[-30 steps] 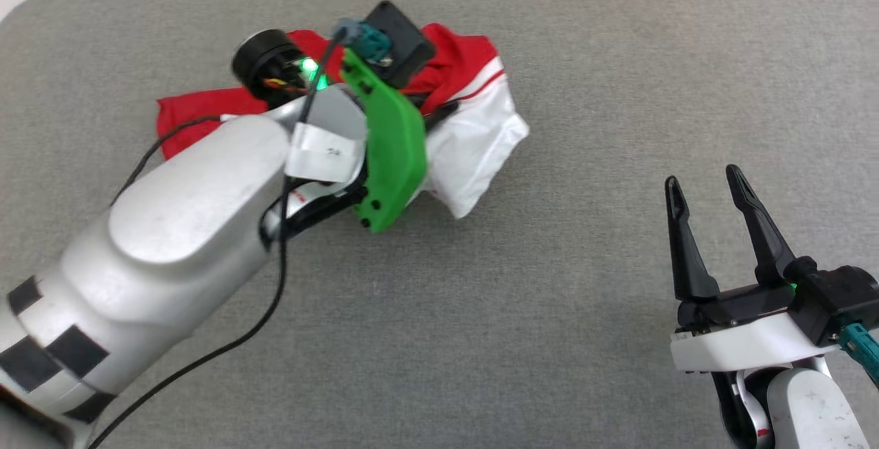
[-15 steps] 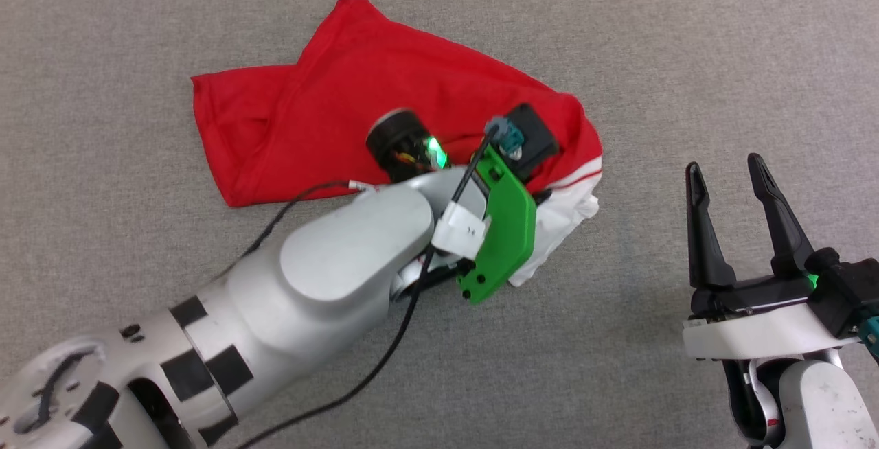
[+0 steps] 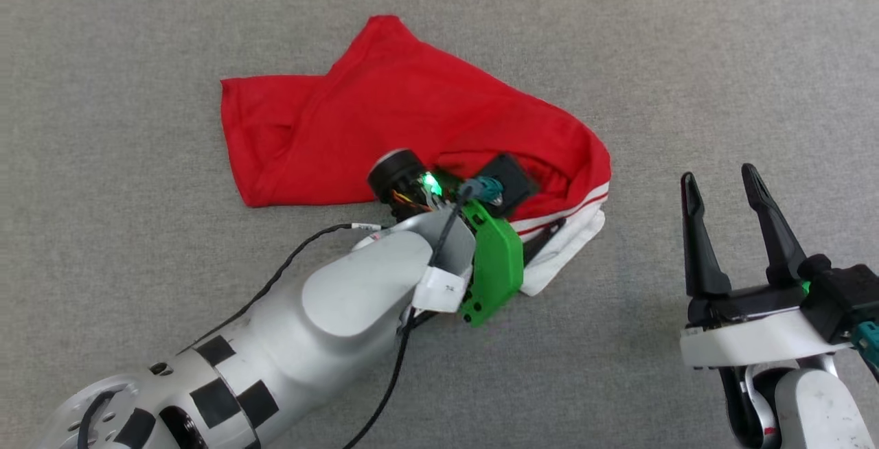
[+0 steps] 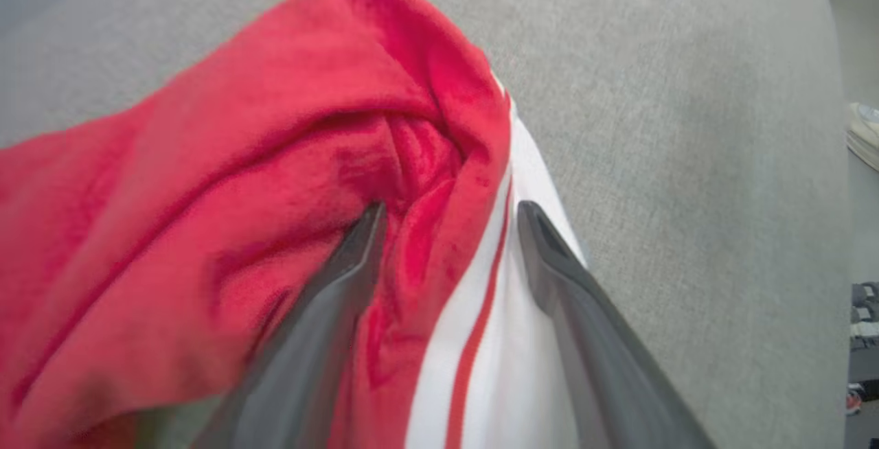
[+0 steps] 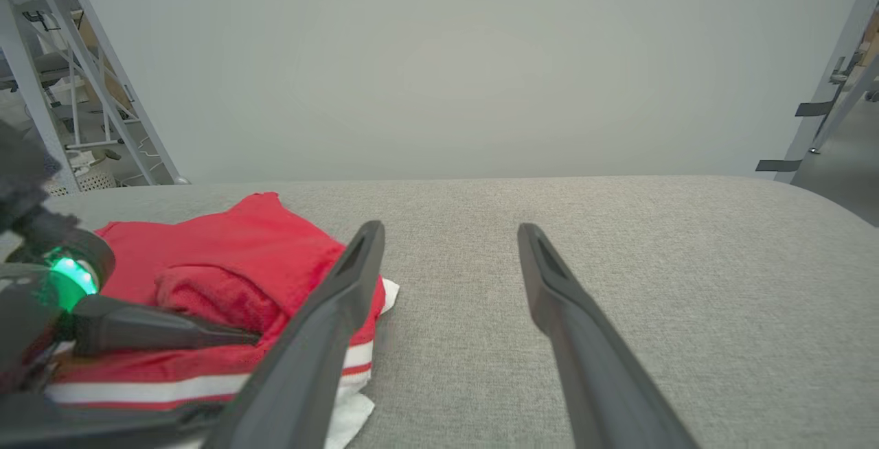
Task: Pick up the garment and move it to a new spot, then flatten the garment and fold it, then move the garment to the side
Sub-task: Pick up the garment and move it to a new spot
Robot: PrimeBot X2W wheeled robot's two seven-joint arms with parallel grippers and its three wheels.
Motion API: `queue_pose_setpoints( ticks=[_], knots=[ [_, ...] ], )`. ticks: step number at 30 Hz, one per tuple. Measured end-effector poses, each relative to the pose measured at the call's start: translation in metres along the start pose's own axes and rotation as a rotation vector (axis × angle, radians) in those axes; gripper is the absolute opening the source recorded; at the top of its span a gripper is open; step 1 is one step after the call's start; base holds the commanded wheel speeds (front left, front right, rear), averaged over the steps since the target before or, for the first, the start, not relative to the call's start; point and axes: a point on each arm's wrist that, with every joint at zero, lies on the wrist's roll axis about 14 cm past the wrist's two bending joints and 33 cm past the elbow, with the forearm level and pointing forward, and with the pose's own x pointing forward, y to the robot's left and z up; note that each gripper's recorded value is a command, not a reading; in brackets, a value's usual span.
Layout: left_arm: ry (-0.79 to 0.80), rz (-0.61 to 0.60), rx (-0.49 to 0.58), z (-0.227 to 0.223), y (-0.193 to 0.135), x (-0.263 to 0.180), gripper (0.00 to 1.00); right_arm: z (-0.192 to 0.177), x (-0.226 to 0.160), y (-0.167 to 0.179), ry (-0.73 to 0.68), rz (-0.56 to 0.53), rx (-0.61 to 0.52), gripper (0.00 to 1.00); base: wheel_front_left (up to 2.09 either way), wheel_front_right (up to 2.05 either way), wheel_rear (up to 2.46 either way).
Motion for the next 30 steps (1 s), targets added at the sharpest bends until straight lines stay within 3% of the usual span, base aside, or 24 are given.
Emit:
queue_pose_setpoints(
  ticks=[5, 9, 16, 23, 30],
  knots=[
    [-0.272, 0.151, 0.023, 0.057, 0.018, -0.024, 1.0, 0.009, -0.017, 0.003, -0.007, 0.0, 0.005, 1.0, 0.0, 0.0, 0.0],
    [-0.374, 0.289, 0.052, 0.074, 0.028, -0.051, 1.0, 0.019, -0.026, 0.009, -0.03, 0.016, 0.007, 1.0, 0.0, 0.0, 0.0],
    [-0.536, 0.658, 0.066, 0.097, 0.069, -0.142, 1.0, 0.039, -0.032, 0.019, -0.085, 0.046, 0.003, 1.0, 0.0, 0.0, 0.0],
    [-0.583, 0.963, 0.028, 0.063, 0.083, -0.229, 1.0, 0.051, -0.036, 0.026, -0.118, 0.068, 0.003, 1.0, 0.0, 0.0, 0.0],
    [-0.578, 1.155, -0.033, 0.021, 0.078, -0.286, 1.0, 0.056, -0.044, 0.031, -0.129, 0.08, 0.006, 1.0, 0.0, 0.0, 0.0]
  ],
)
